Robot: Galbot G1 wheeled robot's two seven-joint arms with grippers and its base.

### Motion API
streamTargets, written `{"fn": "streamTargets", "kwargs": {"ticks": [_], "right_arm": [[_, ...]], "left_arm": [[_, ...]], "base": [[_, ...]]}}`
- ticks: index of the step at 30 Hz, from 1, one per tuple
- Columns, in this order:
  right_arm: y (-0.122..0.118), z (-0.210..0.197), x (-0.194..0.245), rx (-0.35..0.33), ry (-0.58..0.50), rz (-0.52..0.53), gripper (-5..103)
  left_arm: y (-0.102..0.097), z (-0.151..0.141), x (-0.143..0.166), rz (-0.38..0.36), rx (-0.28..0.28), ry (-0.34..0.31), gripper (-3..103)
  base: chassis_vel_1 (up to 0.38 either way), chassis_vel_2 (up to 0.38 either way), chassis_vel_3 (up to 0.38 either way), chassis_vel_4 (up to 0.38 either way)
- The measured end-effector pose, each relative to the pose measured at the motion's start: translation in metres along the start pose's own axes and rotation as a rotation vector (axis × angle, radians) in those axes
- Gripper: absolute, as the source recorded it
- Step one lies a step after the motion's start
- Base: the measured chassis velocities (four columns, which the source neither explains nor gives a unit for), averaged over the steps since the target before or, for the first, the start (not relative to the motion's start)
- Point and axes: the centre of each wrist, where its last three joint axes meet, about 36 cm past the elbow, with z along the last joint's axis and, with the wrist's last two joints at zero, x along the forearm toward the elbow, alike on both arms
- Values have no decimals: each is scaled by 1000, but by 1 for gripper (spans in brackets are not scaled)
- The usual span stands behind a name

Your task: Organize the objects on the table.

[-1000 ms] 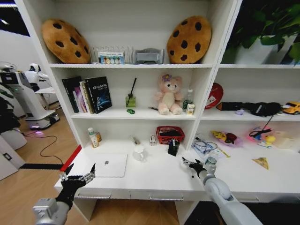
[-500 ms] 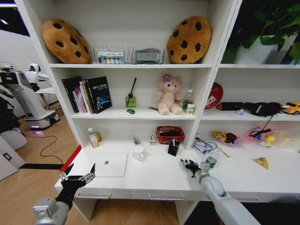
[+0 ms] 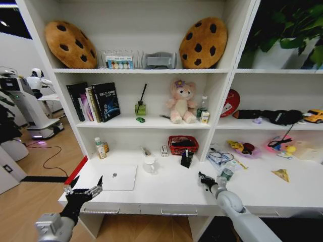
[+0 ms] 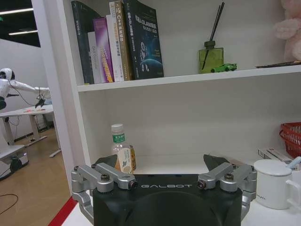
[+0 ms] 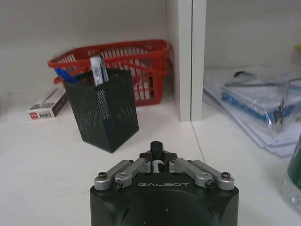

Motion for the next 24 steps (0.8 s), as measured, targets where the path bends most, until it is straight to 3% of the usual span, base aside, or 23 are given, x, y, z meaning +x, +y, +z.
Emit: {"fn": "streamTargets", "kwargs": {"ticks": [3, 6, 7, 9, 10, 12, 18, 24], "right_arm": [[2, -10, 4, 38, -67, -13, 11], [16, -41, 8, 132, -319, -103, 11], [16, -41, 8, 132, -319, -103, 11], [28, -50, -10, 198, -503, -152, 11], [28, -50, -10, 198, -503, -152, 11], [38, -45, -42, 225, -626, -167, 11], [61, -37, -104, 268, -786, -162, 11], [66, -39, -134, 284, -844, -148, 11]], "left_arm": [[0, 0, 0, 0, 0, 0, 100], [0, 0, 0, 0, 0, 0, 100], [0, 0, 0, 0, 0, 0, 100], [0, 0, 0, 0, 0, 0, 100], [0, 0, 0, 0, 0, 0, 100], [0, 0, 0, 0, 0, 0, 100], [0, 0, 0, 0, 0, 0, 100], [0, 0, 0, 0, 0, 0, 100]], "base": [[0, 0, 0, 0], [0, 0, 0, 0], [0, 0, 0, 0], [0, 0, 0, 0], [0, 0, 0, 0], [0, 0, 0, 0], [0, 0, 0, 0], [0, 0, 0, 0]]}}
